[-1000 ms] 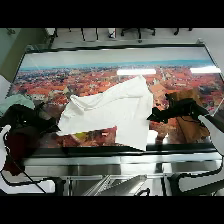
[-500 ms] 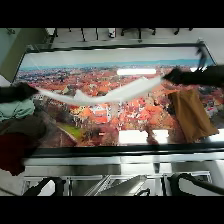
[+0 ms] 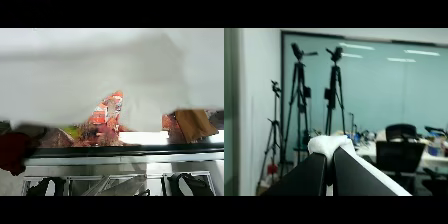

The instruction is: Fold the shirts.

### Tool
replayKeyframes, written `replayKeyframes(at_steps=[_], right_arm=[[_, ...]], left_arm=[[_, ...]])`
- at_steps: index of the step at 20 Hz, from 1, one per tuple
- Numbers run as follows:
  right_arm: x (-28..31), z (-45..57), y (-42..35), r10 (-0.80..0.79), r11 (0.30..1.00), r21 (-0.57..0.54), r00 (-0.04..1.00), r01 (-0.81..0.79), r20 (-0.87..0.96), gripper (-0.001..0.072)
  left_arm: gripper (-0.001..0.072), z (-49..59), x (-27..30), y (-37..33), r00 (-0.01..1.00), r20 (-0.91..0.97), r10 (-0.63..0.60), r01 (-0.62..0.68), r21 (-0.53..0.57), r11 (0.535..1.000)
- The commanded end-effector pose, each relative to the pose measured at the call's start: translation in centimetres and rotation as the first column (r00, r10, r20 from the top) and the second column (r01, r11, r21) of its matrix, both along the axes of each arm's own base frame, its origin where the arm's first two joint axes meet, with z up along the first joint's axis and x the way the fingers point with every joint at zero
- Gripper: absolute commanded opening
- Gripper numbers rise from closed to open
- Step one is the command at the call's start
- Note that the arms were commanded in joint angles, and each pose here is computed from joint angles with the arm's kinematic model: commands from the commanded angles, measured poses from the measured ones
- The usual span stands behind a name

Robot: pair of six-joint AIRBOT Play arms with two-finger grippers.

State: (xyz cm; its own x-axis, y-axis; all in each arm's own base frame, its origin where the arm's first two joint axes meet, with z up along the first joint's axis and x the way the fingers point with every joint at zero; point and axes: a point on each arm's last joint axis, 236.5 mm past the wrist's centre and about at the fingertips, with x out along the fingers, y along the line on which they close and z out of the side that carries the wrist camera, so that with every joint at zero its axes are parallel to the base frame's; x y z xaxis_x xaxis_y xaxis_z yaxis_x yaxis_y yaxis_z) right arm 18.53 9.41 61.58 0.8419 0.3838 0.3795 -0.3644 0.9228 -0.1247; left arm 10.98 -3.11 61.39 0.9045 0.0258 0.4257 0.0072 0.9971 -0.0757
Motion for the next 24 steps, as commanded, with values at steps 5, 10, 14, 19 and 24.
replayKeyframes(at_steps=[5,10,14,19,24], right_arm=[[10.0,-7.0,-0.3,0.112,0.993,0.059,0.953,-0.099,-0.283,0.0015],[25.0,-26.4,0.4,0.257,0.966,0.210,0.643,-0.152,-0.721,0.0016],[34.1,-47.4,-0.1,0.271,0.956,0.294,0.348,0.012,-0.897,0.0015],[39.3,-64.3,-3.0,0.284,0.919,0.320,0.175,0.230,-0.943,0.0015],[44.2,-63.5,-6.5,0.253,0.893,0.336,0.284,0.299,-0.925,0.0015]], left_arm=[[0.0013,-9.5,11.7,4.4,0.939,-0.342,-0.029,-0.022,-0.145,0.989],[0.0013,-34.8,31.0,1.1,0.463,-0.860,-0.214,0.025,-0.229,0.973],[0.0013,-56.9,38.2,1.4,0.071,-0.973,-0.219,-0.080,-0.225,0.971],[0.0013,-71.9,42.2,3.6,-0.156,-0.951,-0.269,-0.188,-0.239,0.953],[0.0013,-68.5,49.4,2.7,0.022,-0.933,-0.358,-0.167,-0.357,0.919]])
